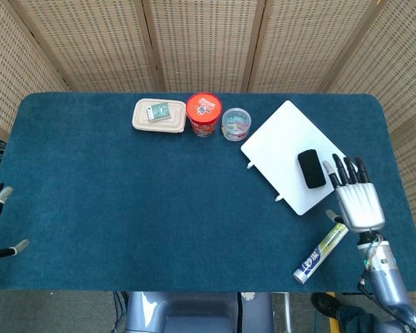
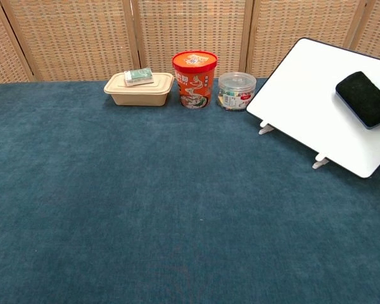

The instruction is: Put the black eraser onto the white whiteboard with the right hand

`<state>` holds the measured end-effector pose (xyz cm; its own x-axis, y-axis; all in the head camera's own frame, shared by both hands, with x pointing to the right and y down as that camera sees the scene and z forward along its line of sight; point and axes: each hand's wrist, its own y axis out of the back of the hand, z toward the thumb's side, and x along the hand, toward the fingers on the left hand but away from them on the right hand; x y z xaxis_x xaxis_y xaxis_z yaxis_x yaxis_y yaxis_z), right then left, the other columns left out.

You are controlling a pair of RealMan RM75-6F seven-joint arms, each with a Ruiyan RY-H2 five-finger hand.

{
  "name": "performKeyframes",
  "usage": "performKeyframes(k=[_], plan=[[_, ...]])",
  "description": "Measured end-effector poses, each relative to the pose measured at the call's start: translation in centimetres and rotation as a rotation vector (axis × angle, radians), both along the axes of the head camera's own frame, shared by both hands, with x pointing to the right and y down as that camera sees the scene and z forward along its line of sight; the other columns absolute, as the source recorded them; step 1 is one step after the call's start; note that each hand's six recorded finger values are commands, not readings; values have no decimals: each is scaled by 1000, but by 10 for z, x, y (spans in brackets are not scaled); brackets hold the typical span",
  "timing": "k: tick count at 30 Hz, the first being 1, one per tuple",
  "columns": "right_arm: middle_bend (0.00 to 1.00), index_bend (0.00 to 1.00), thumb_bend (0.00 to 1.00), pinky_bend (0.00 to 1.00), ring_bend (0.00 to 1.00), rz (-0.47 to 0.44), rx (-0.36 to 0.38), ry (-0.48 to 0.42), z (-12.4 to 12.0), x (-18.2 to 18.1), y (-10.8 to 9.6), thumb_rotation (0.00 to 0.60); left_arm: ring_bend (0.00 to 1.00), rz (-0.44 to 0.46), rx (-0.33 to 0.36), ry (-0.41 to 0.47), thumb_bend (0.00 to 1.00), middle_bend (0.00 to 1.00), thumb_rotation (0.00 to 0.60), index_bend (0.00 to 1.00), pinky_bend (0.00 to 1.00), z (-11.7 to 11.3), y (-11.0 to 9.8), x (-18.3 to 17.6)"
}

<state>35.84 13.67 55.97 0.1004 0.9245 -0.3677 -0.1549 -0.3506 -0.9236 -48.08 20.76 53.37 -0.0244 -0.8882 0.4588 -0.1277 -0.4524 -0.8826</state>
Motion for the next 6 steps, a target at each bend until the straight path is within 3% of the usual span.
performKeyframes(k=[6], plan=[[0,0,0,0,0,101,48,-127,-22,31,44,600,0,48,14,15,0,0,600,0,0,2,0,6]])
